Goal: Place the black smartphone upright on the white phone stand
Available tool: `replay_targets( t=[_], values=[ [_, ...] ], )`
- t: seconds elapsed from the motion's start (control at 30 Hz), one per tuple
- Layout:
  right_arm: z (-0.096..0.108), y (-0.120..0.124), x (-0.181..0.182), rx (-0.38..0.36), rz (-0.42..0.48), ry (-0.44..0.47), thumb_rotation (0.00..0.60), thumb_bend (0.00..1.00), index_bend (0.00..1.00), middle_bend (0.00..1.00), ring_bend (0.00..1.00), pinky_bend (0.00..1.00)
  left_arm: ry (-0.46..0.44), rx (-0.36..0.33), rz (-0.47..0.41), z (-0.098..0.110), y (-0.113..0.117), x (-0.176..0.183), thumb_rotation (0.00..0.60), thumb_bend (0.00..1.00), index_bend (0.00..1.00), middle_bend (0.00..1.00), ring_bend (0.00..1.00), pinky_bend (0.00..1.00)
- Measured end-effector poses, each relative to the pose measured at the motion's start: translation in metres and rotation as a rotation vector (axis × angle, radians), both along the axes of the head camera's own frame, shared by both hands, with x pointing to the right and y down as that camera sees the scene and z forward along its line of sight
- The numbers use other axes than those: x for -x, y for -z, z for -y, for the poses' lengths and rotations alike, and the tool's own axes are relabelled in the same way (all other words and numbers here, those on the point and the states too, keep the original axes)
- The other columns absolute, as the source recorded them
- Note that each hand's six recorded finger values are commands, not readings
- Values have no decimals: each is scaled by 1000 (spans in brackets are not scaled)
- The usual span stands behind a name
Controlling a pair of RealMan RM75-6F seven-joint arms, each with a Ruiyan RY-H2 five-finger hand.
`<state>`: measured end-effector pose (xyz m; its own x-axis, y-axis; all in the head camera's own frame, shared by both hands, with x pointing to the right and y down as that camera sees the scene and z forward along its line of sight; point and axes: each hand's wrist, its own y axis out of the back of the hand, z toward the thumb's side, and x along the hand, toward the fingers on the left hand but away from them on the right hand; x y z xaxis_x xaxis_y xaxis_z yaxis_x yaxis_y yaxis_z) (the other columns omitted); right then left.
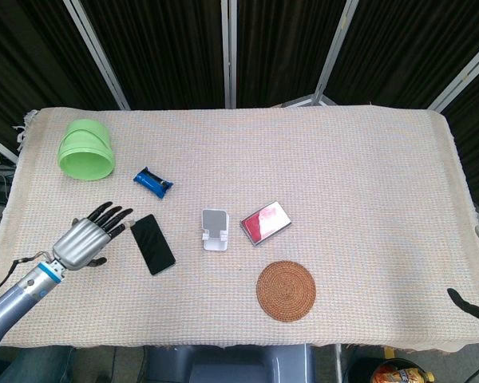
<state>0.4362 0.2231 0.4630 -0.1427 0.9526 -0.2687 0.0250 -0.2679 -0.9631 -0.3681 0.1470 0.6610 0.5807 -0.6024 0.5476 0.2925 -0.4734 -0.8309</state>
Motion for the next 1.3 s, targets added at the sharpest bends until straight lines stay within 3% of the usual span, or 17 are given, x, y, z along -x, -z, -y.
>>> replay_targets(
  t=[0.13, 0.3, 1.03, 1.3],
  values=[
    [1, -7, 2, 16, -27, -9, 600, 0, 0, 0, 0, 0, -120, 19, 22, 4, -22, -11, 600, 0, 179, 46, 124, 139],
    [2, -12, 1, 24, -35, -20, 600, 0, 0, 0, 0, 0, -187, 58, -14, 4, -41, -31, 600, 0, 226, 77, 180, 149],
    [2, -8, -14, 16, -43, -66, 600, 0, 0, 0, 0, 0, -299, 88, 12, 6, -72, -76, 600, 0, 235, 79, 184, 176],
    [1, -6, -15, 14, -39, -68, 600, 0, 0, 0, 0, 0, -338, 84, 31, 4, -76, -85, 600, 0, 330, 187, 281, 267]
  ],
)
